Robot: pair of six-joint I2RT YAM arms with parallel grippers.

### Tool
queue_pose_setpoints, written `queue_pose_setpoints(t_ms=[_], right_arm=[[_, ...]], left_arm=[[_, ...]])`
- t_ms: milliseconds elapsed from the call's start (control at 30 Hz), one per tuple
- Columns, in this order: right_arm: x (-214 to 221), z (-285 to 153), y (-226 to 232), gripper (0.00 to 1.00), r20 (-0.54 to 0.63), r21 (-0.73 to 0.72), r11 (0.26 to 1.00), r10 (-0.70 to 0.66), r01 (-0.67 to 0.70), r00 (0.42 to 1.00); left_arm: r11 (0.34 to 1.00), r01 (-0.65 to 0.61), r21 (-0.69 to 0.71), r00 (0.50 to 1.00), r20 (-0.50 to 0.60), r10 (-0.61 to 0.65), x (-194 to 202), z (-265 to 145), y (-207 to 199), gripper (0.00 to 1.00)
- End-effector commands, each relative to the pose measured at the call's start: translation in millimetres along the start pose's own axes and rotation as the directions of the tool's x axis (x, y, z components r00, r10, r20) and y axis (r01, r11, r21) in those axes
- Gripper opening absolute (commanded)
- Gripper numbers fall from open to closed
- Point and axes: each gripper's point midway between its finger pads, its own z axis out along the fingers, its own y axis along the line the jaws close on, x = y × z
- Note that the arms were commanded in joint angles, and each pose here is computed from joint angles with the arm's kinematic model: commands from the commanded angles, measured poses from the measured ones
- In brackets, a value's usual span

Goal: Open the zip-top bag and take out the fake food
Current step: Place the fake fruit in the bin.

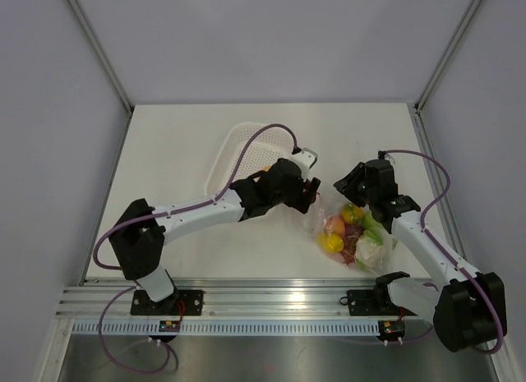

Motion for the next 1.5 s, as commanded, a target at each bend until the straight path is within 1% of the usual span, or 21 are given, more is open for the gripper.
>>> queue_pose_setpoints(t_ms=[0, 100, 167, 200, 233, 267, 300, 367, 400, 467, 500, 600, 700, 800, 933, 1000, 1167, 1233, 1267, 1300, 1467], right_arm=[[-6.5, -1.9, 1.4, 0.47, 0.031, -0.006, 1.000, -0.015, 0.016, 0.999], [-7.3, -1.6, 2.8, 0.47, 0.034, -0.014, 1.000, -0.014, 0.015, 0.999], [-6.0, -0.9, 2.6, 0.47, 0.028, -0.015, 1.000, -0.013, 0.013, 1.000], [-5.4, -0.7, 2.7, 0.47, 0.025, -0.016, 1.000, -0.013, 0.013, 1.000], [-4.4, -0.5, 3.1, 0.47, 0.021, -0.017, 1.000, -0.014, 0.014, 1.000], [-5.3, -0.6, 3.8, 0.47, 0.022, -0.020, 1.000, -0.013, 0.013, 1.000], [-4.9, -0.7, 4.6, 0.47, 0.021, -0.023, 1.000, -0.014, 0.014, 1.000], [-5.5, -0.4, 3.7, 0.47, 0.023, -0.021, 1.000, -0.014, 0.014, 1.000], [-4.7, -0.5, 3.9, 0.47, 0.020, -0.022, 1.000, -0.013, 0.014, 1.000], [-4.1, -0.7, 4.4, 0.47, 0.019, -0.025, 1.000, -0.014, 0.014, 1.000], [-4.3, -0.8, 4.2, 0.47, 0.019, -0.025, 1.000, -0.015, 0.015, 1.000], [-3.8, -0.3, 4.2, 0.47, 0.018, -0.026, 1.000, -0.013, 0.014, 1.000], [-2.9, 0.1, 5.3, 0.47, 0.014, -0.031, 0.999, -0.011, 0.011, 1.000], [-2.8, 0.4, 5.0, 0.47, 0.013, -0.030, 1.000, -0.007, 0.008, 1.000], [-3.0, 0.5, 4.3, 0.47, 0.014, -0.027, 1.000, -0.007, 0.007, 1.000], [-1.9, 0.2, 4.7, 0.47, 0.011, -0.030, 1.000, -0.010, 0.010, 1.000], [-1.7, 1.1, 4.6, 0.47, 0.009, -0.030, 1.000, -0.006, 0.006, 1.000], [-1.2, 1.8, 4.0, 0.47, 0.007, -0.028, 1.000, -0.007, 0.008, 1.000], [-0.6, 2.7, 3.7, 0.47, 0.005, -0.025, 1.000, -0.008, 0.008, 1.000], [-1.0, 2.8, 3.4, 0.47, 0.006, -0.024, 1.000, -0.006, 0.006, 1.000], [-0.5, 3.9, 3.3, 0.48, 0.003, -0.023, 1.000, -0.006, 0.006, 1.000]], left_arm=[[0.993, 0.020, -0.116, 0.998, 0.062, -0.013, -19.9, -19.7, 23.0, 0.64], [0.989, 0.016, -0.148, 0.995, 0.101, -0.001, -27.4, -30.2, 32.9, 0.64], [0.988, 0.038, -0.151, 0.990, 0.143, -0.016, -37.6, -42.3, 39.2, 0.64], [0.985, 0.055, -0.165, 0.989, 0.147, -0.030, -35.6, -43.4, 50.2, 0.64], [0.984, 0.082, -0.159, 0.983, 0.173, -0.054, -42.3, -51.5, 55.5, 0.64], [0.986, 0.100, -0.135, 0.982, 0.173, -0.076, -41.2, -52.9, 58.3, 0.64], [0.978, 0.142, -0.154, 0.977, 0.182, -0.113, -38.7, -54.0, 79.3, 0.64], [0.971, 0.207, -0.117, 0.961, 0.209, -0.180, -40.5, -62.1, 91.6, 0.64], [0.958, 0.248, -0.144, 0.950, 0.228, -0.212, -35.4, -63.2, 113.2, 0.64], [0.940, 0.303, -0.154, 0.929, 0.270, -0.255, -36.9, -72.2, 130.2, 0.64], [0.925, 0.337, -0.174, 0.913, 0.301, -0.276, -37.7, -75.2, 146.5, 0.64], [0.890, 0.403, -0.211, 0.887, 0.328, -0.324, -26.0, -82.0, 171.7, 0.67], [0.857, 0.455, -0.241, 0.869, 0.331, -0.368, -15.3, -82.2, 193.0, 0.70], [0.844, 0.486, -0.228, 0.861, 0.294, -0.416, -3.9, -72.3, 202.1, 0.71], [0.854, 0.503, -0.134, 0.856, 0.212, -0.471, 5.7, -49.4, 195.6, 0.72], [0.850, 0.512, -0.119, 0.853, 0.181, -0.489, 10.4, -40.4, 196.5, 0.72], [0.855, 0.504, -0.123, 0.859, 0.169, -0.483, 12.3, -36.7, 197.4, 0.72], [0.852, 0.505, -0.138, 0.859, 0.173, -0.481, 13.0, -37.8, 199.8, 0.75], [0.851, 0.505, -0.141, 0.860, 0.171, -0.482, 14.6, -38.3, 199.8, 0.80], [0.853, 0.503, -0.140, 0.860, 0.173, -0.480, 14.5, -38.9, 199.7, 0.81], [0.859, 0.499, -0.111, 0.857, 0.208, -0.471, 6.6, -48.2, 195.4, 0.91]])
